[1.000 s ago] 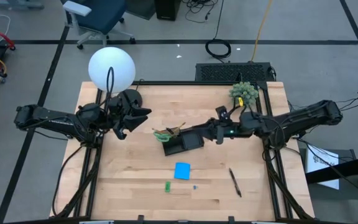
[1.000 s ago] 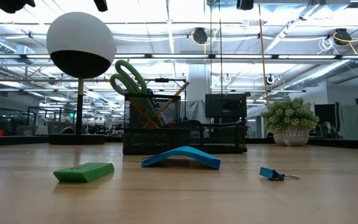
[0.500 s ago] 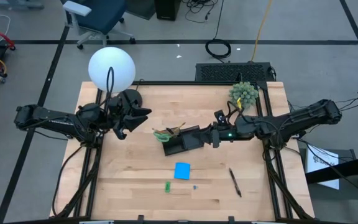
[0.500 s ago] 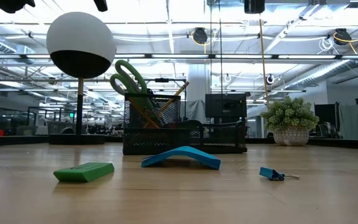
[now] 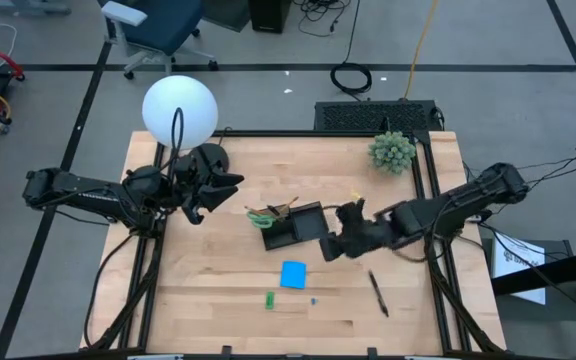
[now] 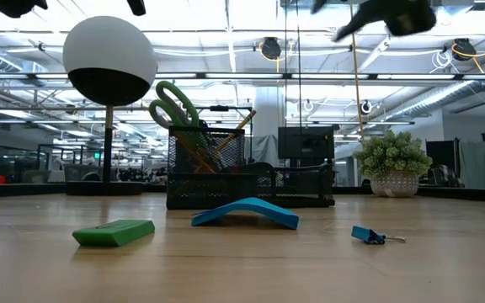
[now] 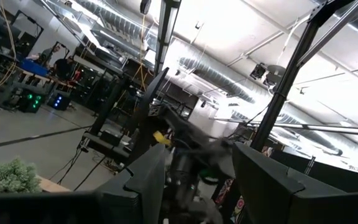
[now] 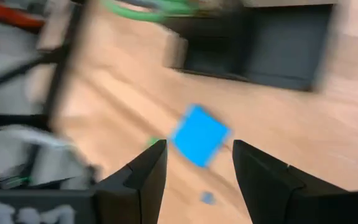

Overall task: Pick and place office supplies into organizer
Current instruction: Put the black pen into the black desk organizer

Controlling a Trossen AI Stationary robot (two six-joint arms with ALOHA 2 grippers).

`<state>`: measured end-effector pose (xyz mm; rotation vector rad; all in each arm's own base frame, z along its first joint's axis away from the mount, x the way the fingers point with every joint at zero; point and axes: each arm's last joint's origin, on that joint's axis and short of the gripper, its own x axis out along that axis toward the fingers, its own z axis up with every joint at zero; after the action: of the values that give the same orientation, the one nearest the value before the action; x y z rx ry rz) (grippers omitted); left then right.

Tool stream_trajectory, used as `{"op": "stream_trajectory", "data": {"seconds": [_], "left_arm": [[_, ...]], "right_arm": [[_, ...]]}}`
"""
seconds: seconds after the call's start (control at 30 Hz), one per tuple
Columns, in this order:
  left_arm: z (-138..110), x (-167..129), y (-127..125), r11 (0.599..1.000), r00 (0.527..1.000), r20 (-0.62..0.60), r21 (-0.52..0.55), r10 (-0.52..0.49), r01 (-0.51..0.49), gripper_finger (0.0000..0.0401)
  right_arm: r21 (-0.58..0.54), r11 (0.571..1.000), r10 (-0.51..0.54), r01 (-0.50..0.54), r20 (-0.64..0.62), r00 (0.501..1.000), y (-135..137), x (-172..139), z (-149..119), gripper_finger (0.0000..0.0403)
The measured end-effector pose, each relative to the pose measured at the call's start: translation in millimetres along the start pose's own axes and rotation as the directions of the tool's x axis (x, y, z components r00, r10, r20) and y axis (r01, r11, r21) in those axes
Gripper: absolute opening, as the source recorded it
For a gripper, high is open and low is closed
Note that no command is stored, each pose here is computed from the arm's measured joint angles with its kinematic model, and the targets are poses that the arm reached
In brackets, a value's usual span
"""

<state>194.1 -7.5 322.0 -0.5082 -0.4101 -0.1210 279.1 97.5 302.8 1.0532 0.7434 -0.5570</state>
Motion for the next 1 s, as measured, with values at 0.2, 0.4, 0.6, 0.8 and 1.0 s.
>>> {"op": "stream_trajectory", "data": {"seconds": [0.2, 0.4, 0.6, 0.8, 1.0], "left_arm": [[0, 0, 0, 1.0, 1.0, 0.0, 0.0, 0.0, 0.0, 0.0184], [0, 0, 0, 1.0, 1.0, 0.0, -0.001, 0.0, 0.0, 0.0184], [0, 0, 0, 1.0, 1.0, -0.001, -0.001, 0.001, -0.001, 0.0184], [0, 0, 0, 1.0, 1.0, -0.002, -0.001, 0.001, -0.001, 0.0184], [0, 0, 0, 1.0, 1.0, -0.004, -0.001, 0.002, -0.002, 0.0184]], "right_arm": [[0.018, 0.952, -0.302, 0.304, -0.062, 0.951, 12, 3, -15, 0.0173], [0.03, 0.868, -0.482, 0.496, -0.19, 0.855, 5, 8, -42, 0.0174], [-0.006, 0.825, -0.551, 0.565, -0.236, 0.801, 0, 7, -73, 0.0173], [-0.011, 0.735, -0.655, 0.678, -0.269, 0.706, -14, -7, -95, 0.0174], [-0.066, 0.734, -0.656, 0.676, -0.327, 0.68, -27, -2, -112, 0.0177]]}}
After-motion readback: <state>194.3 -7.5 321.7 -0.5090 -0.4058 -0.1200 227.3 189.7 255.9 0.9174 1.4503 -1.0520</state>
